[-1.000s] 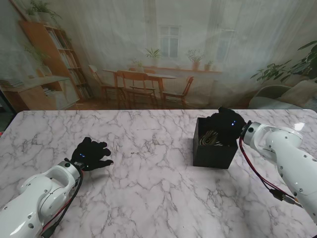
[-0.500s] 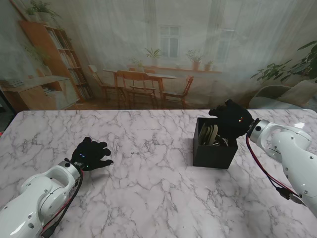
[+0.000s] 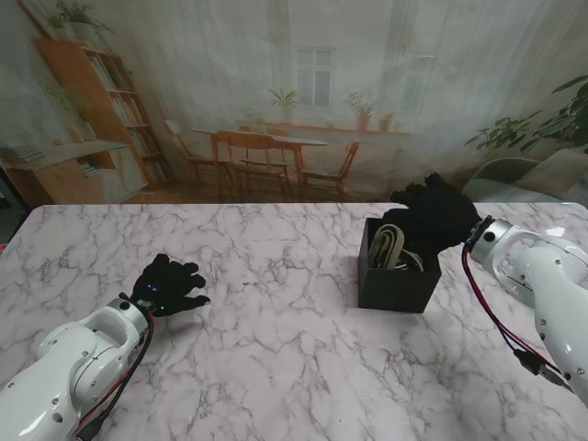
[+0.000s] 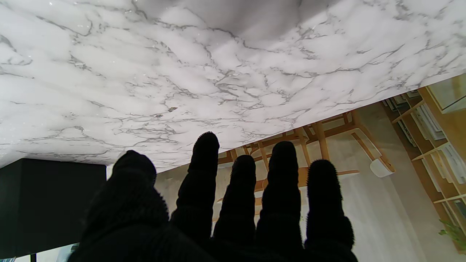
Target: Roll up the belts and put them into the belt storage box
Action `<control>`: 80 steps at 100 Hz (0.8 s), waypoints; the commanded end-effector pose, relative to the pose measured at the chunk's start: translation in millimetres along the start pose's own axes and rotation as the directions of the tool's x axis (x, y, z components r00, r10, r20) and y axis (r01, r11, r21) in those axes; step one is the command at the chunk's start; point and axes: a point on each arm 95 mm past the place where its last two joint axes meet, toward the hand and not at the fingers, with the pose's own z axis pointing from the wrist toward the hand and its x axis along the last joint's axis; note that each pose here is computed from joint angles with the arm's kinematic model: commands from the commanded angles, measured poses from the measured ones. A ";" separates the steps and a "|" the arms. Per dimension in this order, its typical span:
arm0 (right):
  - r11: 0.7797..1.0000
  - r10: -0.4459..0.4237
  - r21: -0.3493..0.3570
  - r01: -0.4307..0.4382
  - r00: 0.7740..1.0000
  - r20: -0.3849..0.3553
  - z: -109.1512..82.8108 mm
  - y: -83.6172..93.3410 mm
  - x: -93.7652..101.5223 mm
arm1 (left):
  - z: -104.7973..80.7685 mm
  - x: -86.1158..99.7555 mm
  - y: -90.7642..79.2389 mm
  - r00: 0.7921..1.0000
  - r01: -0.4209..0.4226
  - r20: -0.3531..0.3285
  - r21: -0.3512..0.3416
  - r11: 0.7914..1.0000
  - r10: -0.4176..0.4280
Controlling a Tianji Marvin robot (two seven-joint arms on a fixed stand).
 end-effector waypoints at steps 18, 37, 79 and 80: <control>0.994 0.080 -0.083 -0.077 0.996 0.031 -6.4 37.5 19.2 | 1.7 1.1 1.9 1.000 0.012 -0.006 0.001 1.000 -0.012; 0.956 0.251 -0.174 -0.238 0.966 0.056 -8.8 58.0 45.1 | 3.1 1.6 1.6 1.000 0.021 -0.015 0.021 1.000 -0.020; 0.824 0.517 -0.282 -0.492 0.856 0.015 5.7 65.9 113.2 | 7.5 9.8 -1.7 0.994 0.090 -0.066 0.092 0.992 -0.084; 0.820 0.522 -0.283 -0.498 0.853 0.014 6.2 65.6 114.8 | 7.7 10.3 -1.9 0.994 0.094 -0.069 0.094 0.991 -0.088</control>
